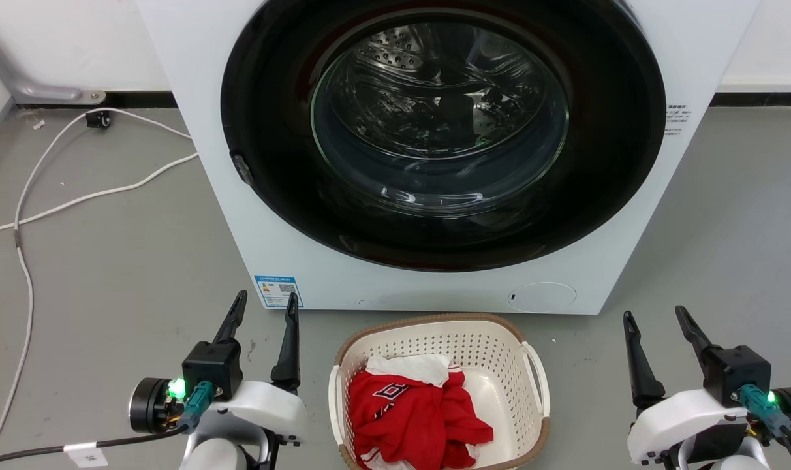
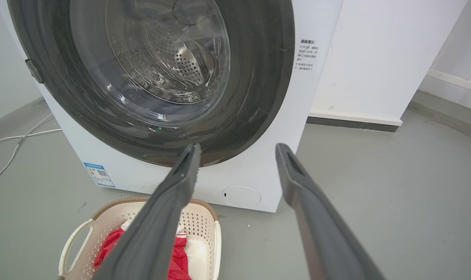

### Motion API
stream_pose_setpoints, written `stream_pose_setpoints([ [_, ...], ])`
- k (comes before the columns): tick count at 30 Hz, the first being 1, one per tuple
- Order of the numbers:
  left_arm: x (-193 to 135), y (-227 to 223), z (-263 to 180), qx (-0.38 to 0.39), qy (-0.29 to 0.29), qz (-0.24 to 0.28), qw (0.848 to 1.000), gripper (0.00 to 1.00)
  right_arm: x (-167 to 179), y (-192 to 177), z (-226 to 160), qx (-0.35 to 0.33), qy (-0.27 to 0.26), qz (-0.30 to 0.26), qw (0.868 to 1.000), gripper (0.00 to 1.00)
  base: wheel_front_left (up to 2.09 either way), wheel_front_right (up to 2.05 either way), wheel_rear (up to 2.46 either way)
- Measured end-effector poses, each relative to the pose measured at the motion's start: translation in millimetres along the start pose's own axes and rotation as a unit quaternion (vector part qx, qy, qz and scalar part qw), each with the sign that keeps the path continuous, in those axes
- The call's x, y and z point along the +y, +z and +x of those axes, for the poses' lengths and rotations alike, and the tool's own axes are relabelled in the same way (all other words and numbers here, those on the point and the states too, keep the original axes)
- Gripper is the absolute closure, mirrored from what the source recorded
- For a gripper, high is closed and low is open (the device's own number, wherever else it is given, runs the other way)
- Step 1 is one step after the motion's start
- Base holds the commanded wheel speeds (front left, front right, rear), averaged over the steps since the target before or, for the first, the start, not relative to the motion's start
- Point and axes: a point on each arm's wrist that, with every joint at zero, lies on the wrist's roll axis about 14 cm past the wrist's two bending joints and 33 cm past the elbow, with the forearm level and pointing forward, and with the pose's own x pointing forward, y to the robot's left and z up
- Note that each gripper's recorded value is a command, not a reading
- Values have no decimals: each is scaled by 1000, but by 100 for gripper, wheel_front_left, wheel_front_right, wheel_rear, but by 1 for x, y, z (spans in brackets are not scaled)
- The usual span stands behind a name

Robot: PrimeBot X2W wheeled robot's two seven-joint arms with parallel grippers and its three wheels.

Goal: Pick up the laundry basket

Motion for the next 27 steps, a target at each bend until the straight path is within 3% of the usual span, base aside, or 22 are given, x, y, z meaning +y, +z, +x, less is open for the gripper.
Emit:
stream_pose_setpoints([
  [16, 1, -32, 14, 46, -2, 3, 999, 0, -2, -26, 13, 41, -3, 13, 999, 0, 0, 0, 0],
  [27, 5, -125, 44, 170, 1, -17, 985, 0, 4, -102, 51, 150, 10, 29, 988, 0, 0, 0, 0],
])
